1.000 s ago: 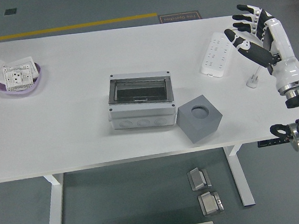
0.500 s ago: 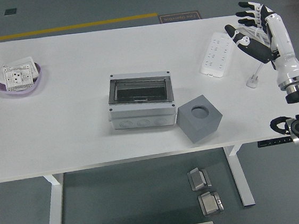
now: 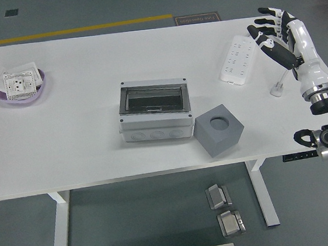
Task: Pick up the cylinder from the cube,place it in the box,flap close box
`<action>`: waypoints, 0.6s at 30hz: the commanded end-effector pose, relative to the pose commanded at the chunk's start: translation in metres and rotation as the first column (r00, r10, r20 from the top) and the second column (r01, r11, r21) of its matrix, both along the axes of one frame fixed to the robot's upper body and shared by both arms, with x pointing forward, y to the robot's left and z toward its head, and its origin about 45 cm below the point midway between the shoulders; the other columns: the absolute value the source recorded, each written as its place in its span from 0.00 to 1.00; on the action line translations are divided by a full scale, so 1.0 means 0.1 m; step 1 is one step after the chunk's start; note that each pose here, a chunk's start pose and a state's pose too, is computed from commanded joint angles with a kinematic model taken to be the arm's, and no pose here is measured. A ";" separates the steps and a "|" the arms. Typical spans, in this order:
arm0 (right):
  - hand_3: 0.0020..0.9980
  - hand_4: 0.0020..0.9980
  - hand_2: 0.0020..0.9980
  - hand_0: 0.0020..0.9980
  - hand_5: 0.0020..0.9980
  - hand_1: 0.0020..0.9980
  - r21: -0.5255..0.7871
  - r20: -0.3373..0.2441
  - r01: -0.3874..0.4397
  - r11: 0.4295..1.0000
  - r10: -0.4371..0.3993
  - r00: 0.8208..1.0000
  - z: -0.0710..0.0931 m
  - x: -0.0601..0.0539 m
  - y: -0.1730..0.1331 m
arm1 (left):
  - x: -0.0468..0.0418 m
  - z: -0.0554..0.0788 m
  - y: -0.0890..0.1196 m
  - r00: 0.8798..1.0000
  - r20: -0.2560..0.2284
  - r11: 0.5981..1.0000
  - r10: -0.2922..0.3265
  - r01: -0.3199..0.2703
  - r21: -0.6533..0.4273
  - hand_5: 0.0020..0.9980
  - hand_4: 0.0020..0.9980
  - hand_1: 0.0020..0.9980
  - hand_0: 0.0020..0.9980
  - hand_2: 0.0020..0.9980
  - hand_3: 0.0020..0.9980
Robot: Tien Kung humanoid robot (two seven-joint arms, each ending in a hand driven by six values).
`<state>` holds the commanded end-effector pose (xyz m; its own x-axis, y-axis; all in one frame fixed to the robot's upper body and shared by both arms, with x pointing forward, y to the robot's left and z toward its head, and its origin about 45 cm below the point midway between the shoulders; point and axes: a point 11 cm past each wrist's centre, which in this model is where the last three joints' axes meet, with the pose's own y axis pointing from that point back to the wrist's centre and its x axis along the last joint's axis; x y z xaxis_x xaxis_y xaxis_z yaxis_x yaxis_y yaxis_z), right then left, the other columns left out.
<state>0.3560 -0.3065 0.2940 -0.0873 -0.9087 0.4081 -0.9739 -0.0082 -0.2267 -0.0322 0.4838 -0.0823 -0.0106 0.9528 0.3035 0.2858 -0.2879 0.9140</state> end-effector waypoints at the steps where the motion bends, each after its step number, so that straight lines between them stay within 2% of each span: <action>1: 0.79 0.86 0.76 0.80 0.61 0.75 0.013 0.003 -0.004 1.000 0.004 1.000 0.00 0.00 0.00 | -0.004 0.00 -0.01 1.000 0.000 1.000 0.002 -0.002 -0.001 0.58 0.74 0.78 0.78 0.76 0.87; 2: 0.79 0.86 0.76 0.80 0.61 0.75 0.007 0.011 0.005 1.000 -0.005 1.000 0.02 -0.01 0.00 | -0.006 -0.01 -0.01 1.000 0.000 1.000 0.003 -0.003 -0.002 0.58 0.74 0.78 0.78 0.76 0.87; 3: 0.78 0.88 0.77 0.83 0.70 0.78 0.023 0.014 -0.003 1.000 0.003 1.000 0.02 -0.01 0.01 | -0.007 -0.01 -0.02 1.000 0.001 1.000 0.005 -0.005 -0.003 0.58 0.74 0.78 0.78 0.76 0.87; 7: 0.78 0.88 0.77 0.83 0.70 0.78 0.097 0.007 -0.032 0.995 0.031 0.999 -0.01 -0.01 0.03 | -0.002 -0.01 -0.02 1.000 0.003 1.000 0.008 -0.008 -0.004 0.58 0.74 0.78 0.78 0.76 0.87; 10: 0.76 0.87 0.77 0.84 0.67 0.78 0.186 -0.015 -0.100 0.977 0.104 0.994 -0.12 -0.02 0.09 | 0.004 -0.01 -0.02 1.000 0.005 1.000 0.008 -0.008 -0.004 0.58 0.74 0.78 0.78 0.76 0.87; 13: 0.76 0.87 0.77 0.84 0.67 0.78 0.293 -0.024 -0.161 0.943 0.175 0.984 -0.23 -0.03 0.14 | 0.007 -0.01 -0.02 1.000 0.006 1.000 0.010 -0.010 -0.004 0.58 0.74 0.78 0.78 0.76 0.87; 18: 0.75 0.87 0.75 0.81 0.69 0.76 0.470 -0.006 -0.225 0.853 0.259 0.966 -0.29 -0.04 0.17 | -0.004 -0.01 -0.02 1.000 0.005 1.000 0.011 -0.011 -0.003 0.58 0.74 0.78 0.78 0.76 0.87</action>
